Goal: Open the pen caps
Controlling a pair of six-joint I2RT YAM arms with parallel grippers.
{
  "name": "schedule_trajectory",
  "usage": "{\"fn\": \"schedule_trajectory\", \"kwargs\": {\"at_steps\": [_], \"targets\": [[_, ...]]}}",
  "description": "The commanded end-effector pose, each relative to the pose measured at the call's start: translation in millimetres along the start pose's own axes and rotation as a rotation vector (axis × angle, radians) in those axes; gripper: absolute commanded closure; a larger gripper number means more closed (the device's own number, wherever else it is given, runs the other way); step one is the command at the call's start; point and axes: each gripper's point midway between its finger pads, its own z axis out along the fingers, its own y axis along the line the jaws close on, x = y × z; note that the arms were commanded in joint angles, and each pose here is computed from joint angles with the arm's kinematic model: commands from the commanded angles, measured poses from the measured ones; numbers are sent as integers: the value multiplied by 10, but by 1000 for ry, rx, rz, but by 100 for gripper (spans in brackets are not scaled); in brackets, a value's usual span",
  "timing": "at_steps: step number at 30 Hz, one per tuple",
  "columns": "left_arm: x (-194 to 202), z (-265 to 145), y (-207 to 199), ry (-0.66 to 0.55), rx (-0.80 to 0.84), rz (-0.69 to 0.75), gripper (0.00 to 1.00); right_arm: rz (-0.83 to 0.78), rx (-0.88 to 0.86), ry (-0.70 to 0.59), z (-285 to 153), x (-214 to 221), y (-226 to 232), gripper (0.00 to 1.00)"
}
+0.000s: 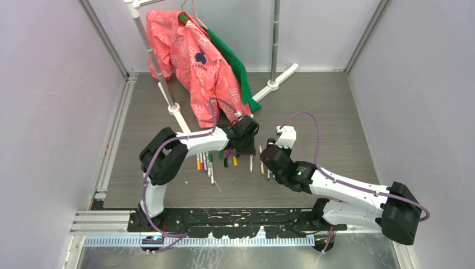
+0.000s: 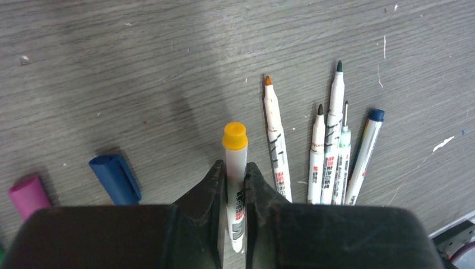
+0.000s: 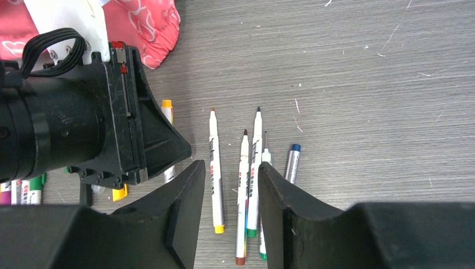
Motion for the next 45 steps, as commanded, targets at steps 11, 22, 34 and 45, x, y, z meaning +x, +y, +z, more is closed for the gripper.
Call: {"fn": "schedule_trajectory", "kwargs": {"at_steps": [11,22,34,45], "targets": [[-253,-108,-237,-68,65,-47,63,46,19,-45,-38,-133,-60,54],[-411,-764,-188,-217,88,-53,62,46,20,-54,-73,-161,-101,54],[-29,-1260,844,-341,-159,-71,61,40,-15,-44,-48,-146,9,54],[347,-1244,1294,-285,-272,-73,64,31,-26,-28,-19,-93,60,54]]}}
